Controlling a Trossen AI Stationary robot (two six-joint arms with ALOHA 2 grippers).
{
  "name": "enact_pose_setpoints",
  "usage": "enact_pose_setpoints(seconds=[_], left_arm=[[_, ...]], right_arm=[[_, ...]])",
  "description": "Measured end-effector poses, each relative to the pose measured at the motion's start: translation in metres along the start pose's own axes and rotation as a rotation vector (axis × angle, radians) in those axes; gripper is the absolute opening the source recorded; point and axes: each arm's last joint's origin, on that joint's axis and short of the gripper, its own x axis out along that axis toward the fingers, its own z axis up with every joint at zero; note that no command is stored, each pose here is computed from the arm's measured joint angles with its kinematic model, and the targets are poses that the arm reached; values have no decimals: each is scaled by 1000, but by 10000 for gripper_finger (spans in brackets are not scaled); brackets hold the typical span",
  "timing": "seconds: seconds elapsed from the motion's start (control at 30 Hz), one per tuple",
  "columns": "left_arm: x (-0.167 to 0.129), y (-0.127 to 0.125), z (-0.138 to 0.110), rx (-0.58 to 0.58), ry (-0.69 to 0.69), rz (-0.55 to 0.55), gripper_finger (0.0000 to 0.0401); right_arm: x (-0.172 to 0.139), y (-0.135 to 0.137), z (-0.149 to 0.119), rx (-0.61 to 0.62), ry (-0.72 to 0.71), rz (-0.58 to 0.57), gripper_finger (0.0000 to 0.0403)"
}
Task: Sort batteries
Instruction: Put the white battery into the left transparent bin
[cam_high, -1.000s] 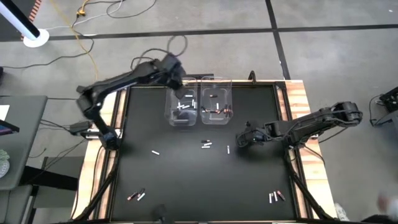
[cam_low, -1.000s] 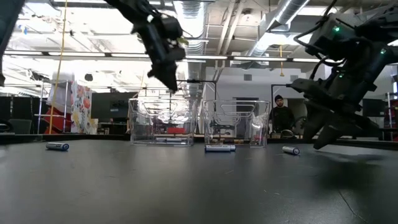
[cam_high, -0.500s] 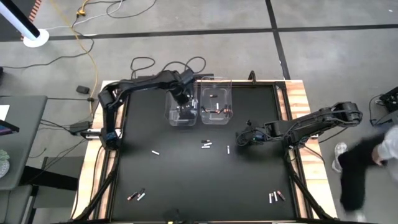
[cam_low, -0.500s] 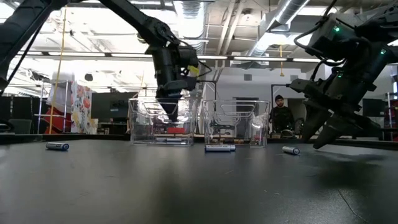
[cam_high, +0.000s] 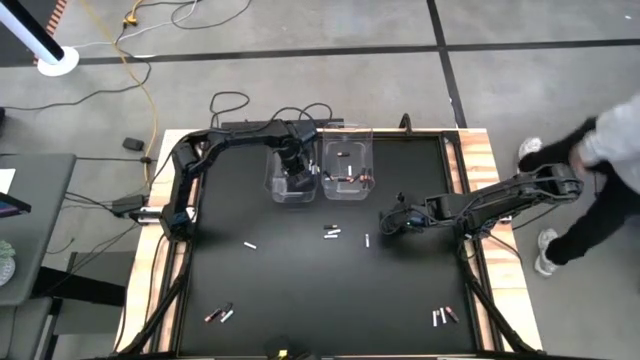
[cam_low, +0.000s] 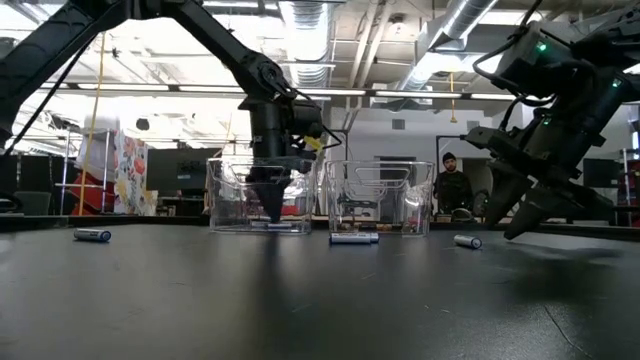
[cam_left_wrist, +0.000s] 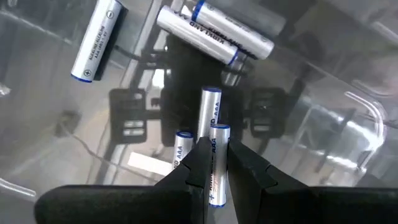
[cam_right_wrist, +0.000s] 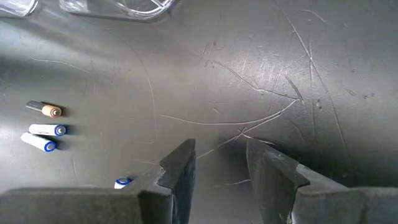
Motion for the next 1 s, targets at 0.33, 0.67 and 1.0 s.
enact_pose_setpoints(seconds=[0.33, 0.67, 1.0], left_arm=[[2, 0, 1, 1, -4, 7, 78], [-23, 2, 7, -32, -42, 47, 108], [-108, -3, 2, -123, -211, 76, 107]], right_arm=[[0, 0, 0, 0, 0, 0, 163], [0, 0, 0, -32, 1, -3, 163], [-1, 1, -4, -151, 11, 8, 163]])
